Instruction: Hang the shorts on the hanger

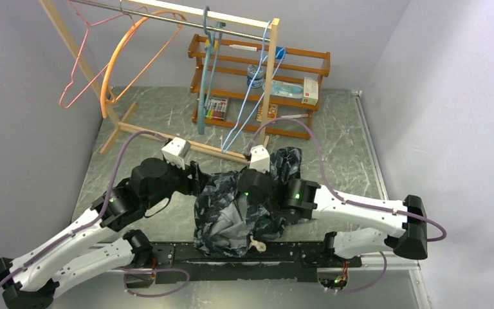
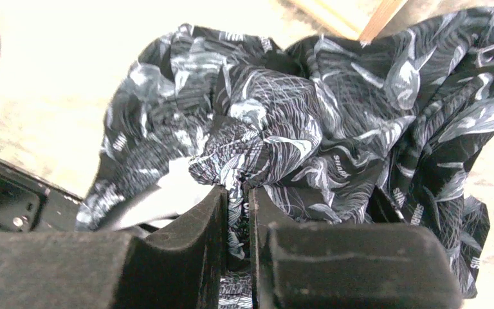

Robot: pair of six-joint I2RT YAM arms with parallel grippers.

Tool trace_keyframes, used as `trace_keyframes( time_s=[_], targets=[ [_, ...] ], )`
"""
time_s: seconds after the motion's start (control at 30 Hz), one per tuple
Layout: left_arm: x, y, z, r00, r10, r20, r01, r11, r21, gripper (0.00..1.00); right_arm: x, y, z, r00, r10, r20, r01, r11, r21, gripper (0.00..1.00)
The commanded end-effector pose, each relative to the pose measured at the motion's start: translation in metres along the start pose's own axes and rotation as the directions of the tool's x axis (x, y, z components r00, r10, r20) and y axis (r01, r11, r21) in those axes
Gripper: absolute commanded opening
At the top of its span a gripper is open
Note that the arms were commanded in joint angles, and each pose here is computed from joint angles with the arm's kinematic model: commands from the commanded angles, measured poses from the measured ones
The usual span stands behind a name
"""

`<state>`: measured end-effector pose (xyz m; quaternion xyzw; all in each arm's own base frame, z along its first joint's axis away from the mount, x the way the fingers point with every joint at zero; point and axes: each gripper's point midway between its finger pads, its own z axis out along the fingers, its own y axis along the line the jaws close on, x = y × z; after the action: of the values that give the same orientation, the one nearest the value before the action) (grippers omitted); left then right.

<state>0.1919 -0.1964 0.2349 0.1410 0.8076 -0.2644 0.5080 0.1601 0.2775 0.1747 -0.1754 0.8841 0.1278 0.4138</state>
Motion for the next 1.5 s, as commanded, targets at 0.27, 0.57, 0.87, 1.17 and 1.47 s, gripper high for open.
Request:
trace_keyframes(
  time_s=[0.27, 0.57, 0.87, 1.17, 1.47],
  targets=[
    [-0.016, -0.038, 0.0, 0.998, -0.067, 0.005, 0.065, 0.983, 0.172, 0.72, -0.12, -0.007, -0.064, 0.923, 0.28, 0.265, -0.244, 0.956, -0.161, 0.02],
    [-0.117, -0.053, -0.044, 0.976, 0.046, 0.212, -0.084, 0.981, 0.175, 0.72, -0.137, -0.027, -0.08, 0.91, 0.272, 0.313, -0.251, 0.962, -0.109, 0.01],
    [-0.197, -0.075, -0.073, 0.922, 0.023, 0.387, -0.109, 0.973, 0.202, 0.68, -0.128, -0.026, -0.073, 0.915, 0.27, 0.3, -0.249, 0.962, -0.108, 0.01],
    [-0.239, -0.145, -0.069, 0.877, 0.07, 0.476, -0.301, 0.852, 0.428, 0.66, -0.122, -0.029, -0.074, 0.916, 0.282, 0.287, -0.259, 0.959, -0.117, 0.01],
    [-0.276, -0.155, -0.037, 0.835, 0.08, 0.544, -0.323, 0.872, 0.368, 0.67, -0.115, -0.03, -0.075, 0.916, 0.293, 0.275, -0.267, 0.955, -0.127, 0.01]
  ],
)
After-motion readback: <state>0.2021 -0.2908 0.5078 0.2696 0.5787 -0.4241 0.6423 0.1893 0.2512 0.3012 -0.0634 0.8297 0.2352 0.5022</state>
